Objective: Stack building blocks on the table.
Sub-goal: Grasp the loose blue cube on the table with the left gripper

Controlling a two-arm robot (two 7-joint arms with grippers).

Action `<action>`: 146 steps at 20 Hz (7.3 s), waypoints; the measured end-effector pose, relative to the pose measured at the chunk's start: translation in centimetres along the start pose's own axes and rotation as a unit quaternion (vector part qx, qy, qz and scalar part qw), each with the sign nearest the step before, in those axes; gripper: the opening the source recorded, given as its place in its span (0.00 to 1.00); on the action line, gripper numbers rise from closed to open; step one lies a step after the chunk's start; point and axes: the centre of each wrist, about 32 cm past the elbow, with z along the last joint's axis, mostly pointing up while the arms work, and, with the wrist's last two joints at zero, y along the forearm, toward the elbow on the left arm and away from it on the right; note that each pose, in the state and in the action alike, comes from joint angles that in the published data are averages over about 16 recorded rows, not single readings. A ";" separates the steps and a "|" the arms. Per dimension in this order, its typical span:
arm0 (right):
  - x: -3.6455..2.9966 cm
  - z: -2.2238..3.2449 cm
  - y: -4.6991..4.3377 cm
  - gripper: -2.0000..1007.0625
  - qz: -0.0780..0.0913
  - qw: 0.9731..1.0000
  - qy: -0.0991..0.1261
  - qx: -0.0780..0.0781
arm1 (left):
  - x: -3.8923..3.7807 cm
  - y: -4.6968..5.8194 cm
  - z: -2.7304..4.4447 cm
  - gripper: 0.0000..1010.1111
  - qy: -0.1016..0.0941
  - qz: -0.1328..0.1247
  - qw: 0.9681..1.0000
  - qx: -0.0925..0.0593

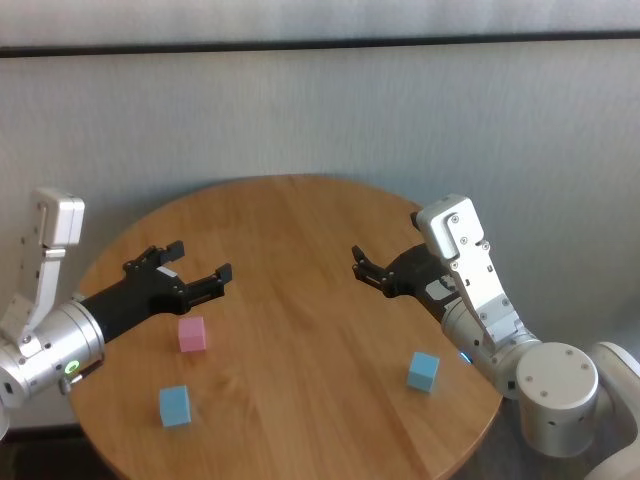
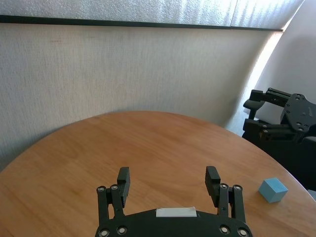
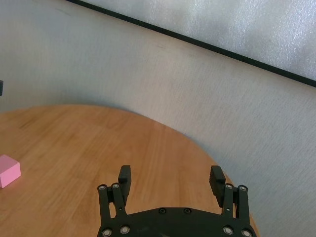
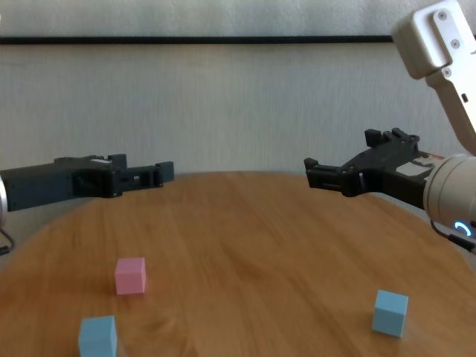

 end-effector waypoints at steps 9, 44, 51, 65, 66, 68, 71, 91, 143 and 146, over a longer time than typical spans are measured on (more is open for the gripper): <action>0.00 0.00 0.00 0.99 0.000 1.000 0.000 0.000 | 0.00 0.0 0.00 0.99 0.000 0.000 1.000 0.000; 0.00 0.00 0.00 0.99 0.000 1.000 0.000 0.000 | -3.33 4.0 0.67 0.99 0.032 -0.054 0.995 0.071; 0.00 0.00 0.00 0.99 0.000 1.000 0.000 0.000 | -5.49 4.9 1.01 0.99 0.020 -0.027 0.992 0.120; 0.00 0.00 0.00 0.99 0.000 1.000 0.000 0.000 | -8.19 5.3 0.79 0.99 0.001 0.060 0.981 0.186; 0.00 0.00 0.00 0.99 0.000 1.000 0.000 0.000 | -8.29 5.2 0.78 0.99 0.001 0.066 0.980 0.190; 0.00 0.00 0.00 0.99 0.000 1.000 0.000 0.000 | -8.50 5.1 0.77 0.99 0.002 0.077 0.977 0.197; 0.00 0.00 0.00 0.99 0.000 1.000 0.000 0.000 | -8.82 4.8 0.75 0.99 0.006 0.090 0.974 0.206; 0.00 0.00 0.00 0.99 0.000 1.000 0.000 0.000 | -9.93 2.7 0.12 0.99 0.029 0.148 0.956 0.250; 0.00 0.00 0.00 0.99 0.000 1.000 0.000 0.000 | -8.93 0.3 0.06 0.63 0.040 0.155 0.942 0.296; 0.00 0.00 0.00 0.99 0.000 1.000 0.000 0.000 | -8.94 0.3 0.06 0.57 0.040 0.153 0.943 0.294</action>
